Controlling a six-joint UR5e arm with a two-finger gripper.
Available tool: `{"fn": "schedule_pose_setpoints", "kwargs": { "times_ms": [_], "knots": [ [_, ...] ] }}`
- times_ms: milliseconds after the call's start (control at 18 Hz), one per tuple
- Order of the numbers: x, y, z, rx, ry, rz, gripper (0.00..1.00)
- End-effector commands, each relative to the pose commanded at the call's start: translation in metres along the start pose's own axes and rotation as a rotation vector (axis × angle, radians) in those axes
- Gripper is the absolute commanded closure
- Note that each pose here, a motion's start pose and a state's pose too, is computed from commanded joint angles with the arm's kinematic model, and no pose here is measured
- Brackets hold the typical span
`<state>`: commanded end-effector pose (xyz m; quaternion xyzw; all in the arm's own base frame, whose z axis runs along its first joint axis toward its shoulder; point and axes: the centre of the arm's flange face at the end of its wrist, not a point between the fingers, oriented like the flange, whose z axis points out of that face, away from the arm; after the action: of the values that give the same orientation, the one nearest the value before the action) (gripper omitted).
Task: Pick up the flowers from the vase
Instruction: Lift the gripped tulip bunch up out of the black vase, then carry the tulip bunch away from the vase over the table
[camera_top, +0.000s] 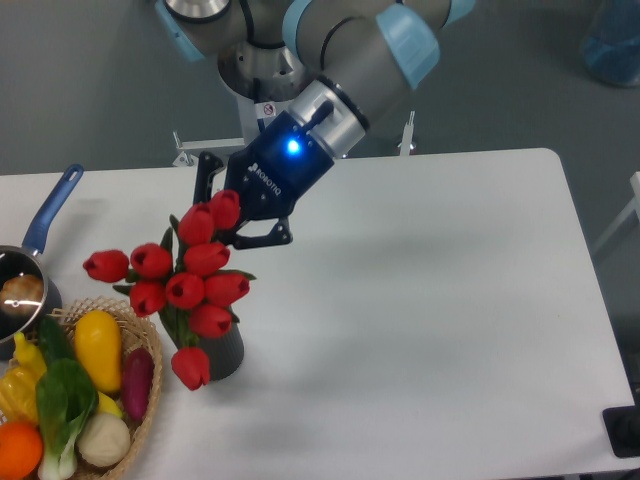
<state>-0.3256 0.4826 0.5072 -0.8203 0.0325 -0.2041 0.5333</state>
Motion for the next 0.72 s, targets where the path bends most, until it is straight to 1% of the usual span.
{"fn": "schedule_pose_setpoints", "kwargs": {
  "times_ms": [278,333,500,722],
  "knots": [
    [-0.006,-0.012,-0.019,0.017,-0.034,0.012,0.98],
    [-0.006,-0.016,-0.025,0.025,-0.043,0.001,0.98],
    [-0.007,-0.029,-0.043,0.043,-0.075,-0.084,0.98],
    [-0.025,-0.025,-0.073,0.057,-0.135,-0.108,0.98]
  ]
}}
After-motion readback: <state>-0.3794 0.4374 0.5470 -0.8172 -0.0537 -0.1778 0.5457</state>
